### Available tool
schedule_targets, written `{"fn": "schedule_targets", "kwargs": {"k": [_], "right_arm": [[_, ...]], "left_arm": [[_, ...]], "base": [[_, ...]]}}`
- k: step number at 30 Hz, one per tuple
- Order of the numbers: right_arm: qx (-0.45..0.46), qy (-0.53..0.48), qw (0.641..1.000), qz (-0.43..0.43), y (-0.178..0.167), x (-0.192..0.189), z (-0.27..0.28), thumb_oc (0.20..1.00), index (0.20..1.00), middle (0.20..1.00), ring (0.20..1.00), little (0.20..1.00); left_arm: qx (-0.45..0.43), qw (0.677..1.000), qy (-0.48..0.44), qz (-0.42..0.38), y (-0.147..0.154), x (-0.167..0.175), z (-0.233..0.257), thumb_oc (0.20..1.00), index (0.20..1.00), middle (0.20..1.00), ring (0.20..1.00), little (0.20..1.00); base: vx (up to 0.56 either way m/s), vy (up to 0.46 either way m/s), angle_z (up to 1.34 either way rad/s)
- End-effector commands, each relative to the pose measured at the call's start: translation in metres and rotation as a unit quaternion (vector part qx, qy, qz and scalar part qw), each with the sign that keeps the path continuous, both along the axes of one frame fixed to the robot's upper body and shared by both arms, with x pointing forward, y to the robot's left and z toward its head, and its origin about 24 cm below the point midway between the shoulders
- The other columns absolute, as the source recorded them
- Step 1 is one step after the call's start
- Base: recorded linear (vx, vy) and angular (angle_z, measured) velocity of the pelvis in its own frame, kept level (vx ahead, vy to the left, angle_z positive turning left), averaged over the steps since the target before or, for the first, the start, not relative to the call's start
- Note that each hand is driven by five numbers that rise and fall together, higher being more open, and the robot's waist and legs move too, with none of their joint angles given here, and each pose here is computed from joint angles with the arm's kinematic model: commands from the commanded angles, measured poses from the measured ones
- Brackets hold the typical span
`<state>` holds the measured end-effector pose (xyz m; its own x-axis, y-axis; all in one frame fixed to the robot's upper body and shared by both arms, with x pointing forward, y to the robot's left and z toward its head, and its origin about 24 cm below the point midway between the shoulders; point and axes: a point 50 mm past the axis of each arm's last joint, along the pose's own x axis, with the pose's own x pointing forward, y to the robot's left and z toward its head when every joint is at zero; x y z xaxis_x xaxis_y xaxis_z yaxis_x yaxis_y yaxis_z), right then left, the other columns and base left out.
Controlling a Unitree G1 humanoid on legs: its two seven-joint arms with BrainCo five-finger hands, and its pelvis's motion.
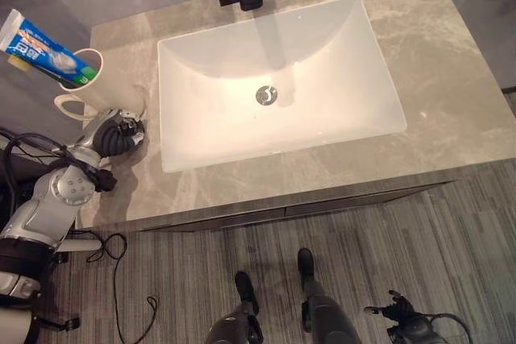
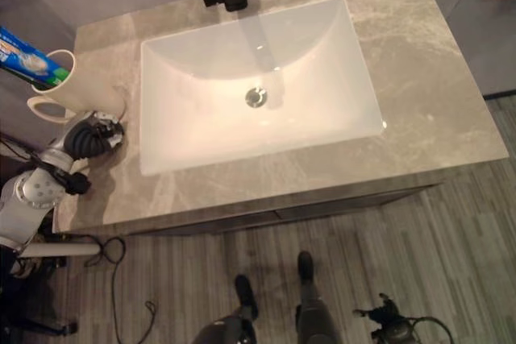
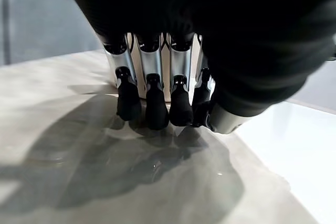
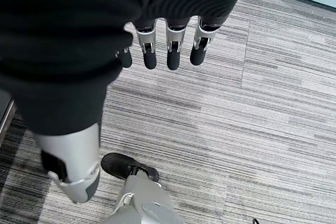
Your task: Put brush and paste in cup on sink, flatten towel.
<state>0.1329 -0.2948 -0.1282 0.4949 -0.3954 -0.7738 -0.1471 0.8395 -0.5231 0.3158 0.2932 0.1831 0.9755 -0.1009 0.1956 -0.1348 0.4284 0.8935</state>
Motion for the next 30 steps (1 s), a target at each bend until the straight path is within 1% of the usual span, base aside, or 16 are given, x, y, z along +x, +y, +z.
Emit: {"fn": "schedule_targets", "kwargs": {"k": [1,4,5,8,11,17,18,23,30], "right_arm": [[-0.001,0.001,1.000,0.007,0.007,0.000,-0.003,1.000,1.000,1.000,1.000,1.000],[0.000,-0.002,1.000,0.008,0.009,0.002,-0.003,1.000,1.000,1.000,1.000,1.000],[-0.001,-0.002,1.000,0.009,0.010,0.002,-0.003,1.000,1.000,1.000,1.000,1.000],[-0.003,-0.006,1.000,0.011,0.009,0.005,-0.002,1.000,1.000,1.000,1.000,1.000],[-0.008,-0.012,1.000,0.016,0.009,0.008,0.000,1.000,1.000,1.000,1.000,1.000],[-0.012,-0.016,1.000,0.018,0.007,0.011,0.002,1.000,1.000,1.000,1.000,1.000],[-0.014,-0.015,1.000,0.021,0.007,0.011,0.002,1.000,1.000,1.000,1.000,1.000],[-0.012,-0.018,0.999,0.025,0.008,0.013,0.002,1.000,1.000,1.000,1.000,1.000],[-0.006,-0.016,1.000,0.020,0.010,0.012,0.001,1.000,1.000,1.000,1.000,1.000]], "left_arm": [[0.006,0.999,-0.037,0.013,0.001,0.007,0.016,0.200,0.200,0.200,0.200,0.200],[0.011,0.999,-0.047,0.024,0.003,0.010,0.021,0.200,0.200,0.200,0.200,0.200],[0.016,0.997,-0.062,0.049,0.010,0.014,0.028,0.200,0.200,0.200,0.200,0.200],[0.020,0.996,-0.064,0.064,0.014,0.018,0.032,0.200,0.200,0.200,0.200,0.200],[0.033,0.992,-0.073,0.097,0.024,0.024,0.042,0.200,0.200,0.200,0.200,0.200],[0.049,0.989,-0.073,0.121,0.034,0.026,0.049,0.200,0.200,0.200,0.200,0.200],[0.057,0.987,-0.072,0.134,0.040,0.025,0.053,0.200,0.200,0.200,0.200,0.200],[0.056,0.983,-0.068,0.160,0.050,0.028,0.058,0.200,0.200,0.200,0.200,0.200],[0.042,0.988,-0.067,0.135,0.045,0.023,0.055,0.200,0.200,0.200,0.200,0.200]], "base": [[0.00,0.000,0.00],[0.01,-0.005,-0.01],[0.02,-0.009,-0.03],[0.03,-0.007,-0.07],[0.01,-0.020,-0.12],[0.00,-0.004,-0.02],[0.00,0.000,0.00],[0.00,0.000,0.00],[0.00,0.000,0.00]]}}
